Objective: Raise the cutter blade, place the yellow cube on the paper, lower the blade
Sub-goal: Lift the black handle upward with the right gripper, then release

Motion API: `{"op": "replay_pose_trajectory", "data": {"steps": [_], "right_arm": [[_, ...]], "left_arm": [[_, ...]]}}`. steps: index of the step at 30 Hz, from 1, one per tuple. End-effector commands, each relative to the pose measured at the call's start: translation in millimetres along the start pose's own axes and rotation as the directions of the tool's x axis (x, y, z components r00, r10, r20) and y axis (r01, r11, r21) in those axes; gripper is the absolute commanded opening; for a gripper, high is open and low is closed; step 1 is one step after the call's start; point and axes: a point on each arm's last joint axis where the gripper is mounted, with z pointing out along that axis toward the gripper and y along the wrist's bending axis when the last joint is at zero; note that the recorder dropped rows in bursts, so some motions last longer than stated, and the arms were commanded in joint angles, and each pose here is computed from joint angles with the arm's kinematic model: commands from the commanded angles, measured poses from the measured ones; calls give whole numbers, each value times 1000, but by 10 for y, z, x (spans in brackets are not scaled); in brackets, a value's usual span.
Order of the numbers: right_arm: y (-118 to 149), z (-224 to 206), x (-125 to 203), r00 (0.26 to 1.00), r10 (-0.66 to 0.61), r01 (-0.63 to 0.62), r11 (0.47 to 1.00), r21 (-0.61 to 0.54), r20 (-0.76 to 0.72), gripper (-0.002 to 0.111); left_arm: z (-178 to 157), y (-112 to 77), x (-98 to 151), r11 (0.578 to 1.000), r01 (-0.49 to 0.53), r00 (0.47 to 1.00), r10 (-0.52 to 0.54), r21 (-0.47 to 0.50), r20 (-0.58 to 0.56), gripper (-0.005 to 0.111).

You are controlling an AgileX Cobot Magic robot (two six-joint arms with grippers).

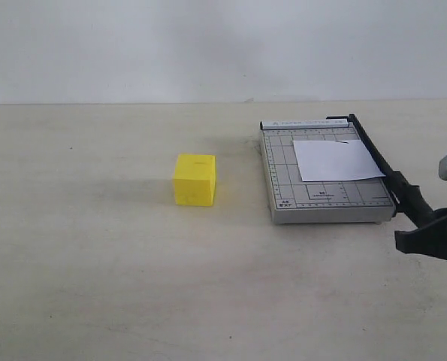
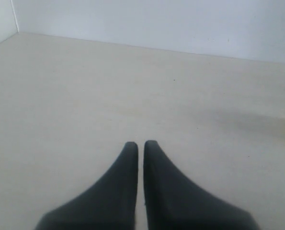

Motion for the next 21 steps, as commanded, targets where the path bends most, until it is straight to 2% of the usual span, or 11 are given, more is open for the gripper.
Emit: {"op": "replay_pose_trajectory", "data": {"steps": [1, 7, 11, 21], "right_arm": [[-52, -119, -173, 991, 24, -28, 999, 29, 131, 0], [-80, -483, -469, 926, 26, -43, 998, 39, 378, 0], [-93, -652, -575, 877, 24, -51, 998, 43, 481, 0], [-101, -682, -622, 846, 20, -54, 997, 50, 532, 0]], "left_arm": [[3, 1, 9, 1000, 7, 1000, -7, -2, 2, 4], [3, 1, 9, 1000, 7, 1000, -7, -2, 2, 4], [3, 1, 9, 1000, 7, 1000, -7, -2, 2, 4], [3, 1, 9, 1000, 7, 1000, -7, -2, 2, 4]]}}
